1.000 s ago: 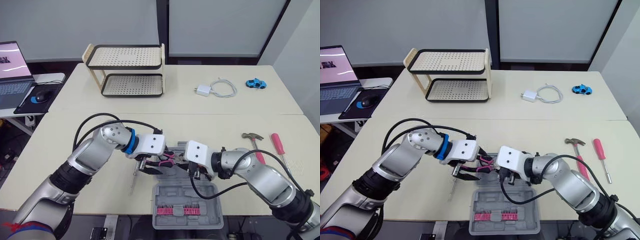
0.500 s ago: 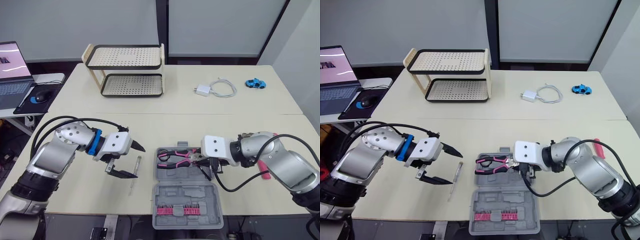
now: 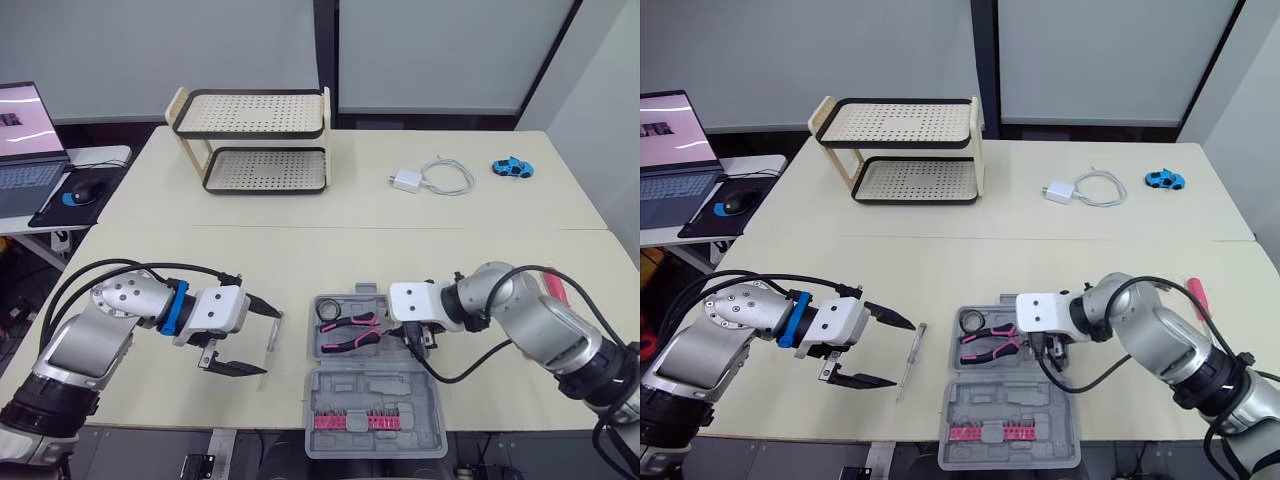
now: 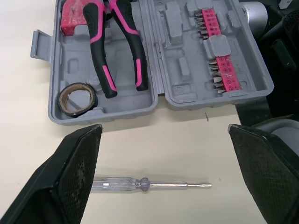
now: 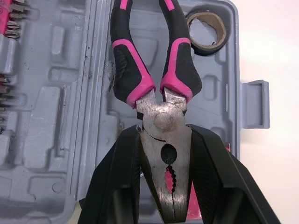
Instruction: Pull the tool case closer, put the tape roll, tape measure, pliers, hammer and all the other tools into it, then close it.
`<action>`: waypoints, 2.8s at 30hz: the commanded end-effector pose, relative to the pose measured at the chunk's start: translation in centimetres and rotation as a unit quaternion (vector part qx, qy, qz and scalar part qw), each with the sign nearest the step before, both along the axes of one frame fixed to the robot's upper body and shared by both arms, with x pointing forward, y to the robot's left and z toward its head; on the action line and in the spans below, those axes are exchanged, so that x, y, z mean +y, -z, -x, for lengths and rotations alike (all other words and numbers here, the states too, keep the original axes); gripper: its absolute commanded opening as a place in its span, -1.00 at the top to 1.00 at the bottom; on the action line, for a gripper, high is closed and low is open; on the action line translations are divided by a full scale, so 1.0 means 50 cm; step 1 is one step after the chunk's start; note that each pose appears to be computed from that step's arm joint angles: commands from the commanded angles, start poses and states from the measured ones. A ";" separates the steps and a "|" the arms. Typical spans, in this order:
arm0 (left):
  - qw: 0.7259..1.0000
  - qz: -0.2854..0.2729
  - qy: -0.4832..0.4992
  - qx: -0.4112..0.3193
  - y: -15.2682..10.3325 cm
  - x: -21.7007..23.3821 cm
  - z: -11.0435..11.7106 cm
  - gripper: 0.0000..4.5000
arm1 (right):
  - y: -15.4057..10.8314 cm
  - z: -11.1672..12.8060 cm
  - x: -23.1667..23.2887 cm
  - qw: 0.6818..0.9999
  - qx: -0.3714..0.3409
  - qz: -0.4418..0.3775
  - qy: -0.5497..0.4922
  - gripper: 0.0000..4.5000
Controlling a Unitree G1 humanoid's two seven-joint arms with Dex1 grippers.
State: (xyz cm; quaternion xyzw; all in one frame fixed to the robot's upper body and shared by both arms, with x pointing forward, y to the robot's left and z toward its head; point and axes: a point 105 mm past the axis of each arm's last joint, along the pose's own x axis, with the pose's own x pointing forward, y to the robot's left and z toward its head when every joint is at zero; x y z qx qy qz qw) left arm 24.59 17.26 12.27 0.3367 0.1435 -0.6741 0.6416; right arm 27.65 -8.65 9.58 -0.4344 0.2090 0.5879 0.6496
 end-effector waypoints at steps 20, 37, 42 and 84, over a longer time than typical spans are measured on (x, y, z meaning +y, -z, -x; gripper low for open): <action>1.000 0.005 0.009 -0.021 -0.009 -0.015 0.000 -1.00 | 0.044 -0.011 0.023 1.000 0.014 -0.011 0.005 0.48; 1.000 0.012 0.009 -0.024 -0.007 -0.021 -0.004 -1.00 | 0.063 -0.006 0.023 0.999 0.029 -0.014 0.019 -0.10; 1.000 0.013 0.008 -0.025 -0.006 -0.021 -0.005 -1.00 | 0.010 0.004 0.025 0.998 0.032 -0.046 0.004 -0.55; 0.997 0.035 -0.056 -0.029 0.002 0.010 -0.011 -1.00 | 0.016 -0.014 0.092 0.976 0.013 -0.207 0.062 0.99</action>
